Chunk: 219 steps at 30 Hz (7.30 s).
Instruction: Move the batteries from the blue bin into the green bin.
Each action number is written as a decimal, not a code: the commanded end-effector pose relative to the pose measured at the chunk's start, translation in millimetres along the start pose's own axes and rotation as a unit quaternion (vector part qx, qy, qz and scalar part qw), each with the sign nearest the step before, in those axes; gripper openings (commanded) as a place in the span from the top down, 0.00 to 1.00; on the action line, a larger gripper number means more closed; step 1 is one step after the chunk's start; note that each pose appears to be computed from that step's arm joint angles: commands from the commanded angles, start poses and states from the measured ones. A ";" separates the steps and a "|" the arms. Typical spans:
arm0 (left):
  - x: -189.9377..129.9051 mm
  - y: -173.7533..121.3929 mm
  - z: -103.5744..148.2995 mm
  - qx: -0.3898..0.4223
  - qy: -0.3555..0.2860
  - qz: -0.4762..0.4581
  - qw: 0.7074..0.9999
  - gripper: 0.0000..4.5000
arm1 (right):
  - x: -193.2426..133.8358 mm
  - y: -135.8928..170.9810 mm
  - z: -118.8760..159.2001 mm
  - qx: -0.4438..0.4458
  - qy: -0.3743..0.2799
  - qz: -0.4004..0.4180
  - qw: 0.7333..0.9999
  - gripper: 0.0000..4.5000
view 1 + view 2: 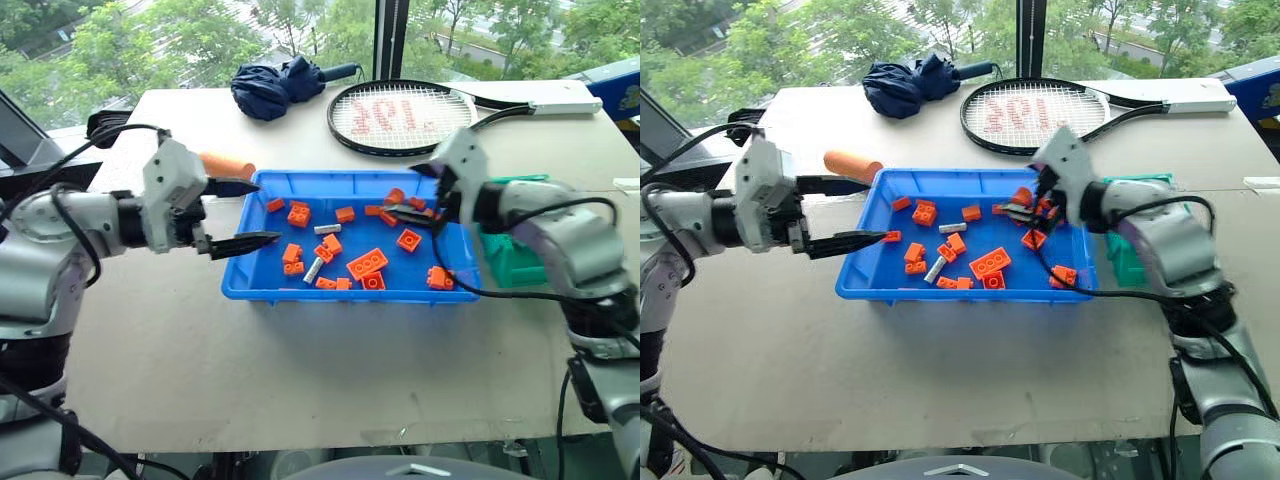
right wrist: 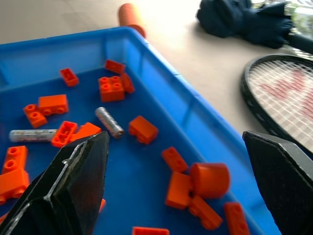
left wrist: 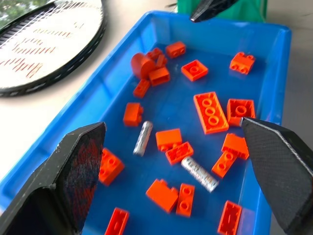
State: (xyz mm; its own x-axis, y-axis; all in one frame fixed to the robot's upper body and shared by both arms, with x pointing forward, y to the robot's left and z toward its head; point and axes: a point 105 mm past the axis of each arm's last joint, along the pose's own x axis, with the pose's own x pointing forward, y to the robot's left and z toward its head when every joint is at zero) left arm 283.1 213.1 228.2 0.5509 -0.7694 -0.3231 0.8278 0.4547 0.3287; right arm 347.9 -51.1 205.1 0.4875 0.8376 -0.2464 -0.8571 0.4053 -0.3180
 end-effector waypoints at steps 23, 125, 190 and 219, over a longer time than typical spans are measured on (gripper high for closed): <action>-38.7 -4.5 -2.6 0.002 0.015 0.083 0.996 0.00 | 132.6 38.4 -25.6 -0.027 0.101 0.116 0.988 0.02; 44.4 -60.2 77.5 0.044 -0.125 -0.167 0.977 0.00 | -162.4 -56.3 -34.4 0.085 0.149 -0.228 0.958 0.99; 107.1 -18.0 -64.0 -0.100 0.196 -0.084 0.972 0.00 | -115.5 52.5 -41.0 0.012 0.006 -0.058 0.998 0.01; 96.4 -20.2 -45.8 -0.058 0.194 -0.147 0.968 0.99 | -131.2 74.7 -41.1 0.031 -0.018 -0.035 0.999 0.00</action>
State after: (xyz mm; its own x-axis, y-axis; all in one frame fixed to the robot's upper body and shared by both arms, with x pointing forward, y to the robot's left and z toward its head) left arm 323.7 149.7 133.3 0.2390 -0.6438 -0.7269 0.9444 0.3284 0.0196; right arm 228.7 -149.4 168.9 0.5608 0.8001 -0.2131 -0.8232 0.5110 -0.2476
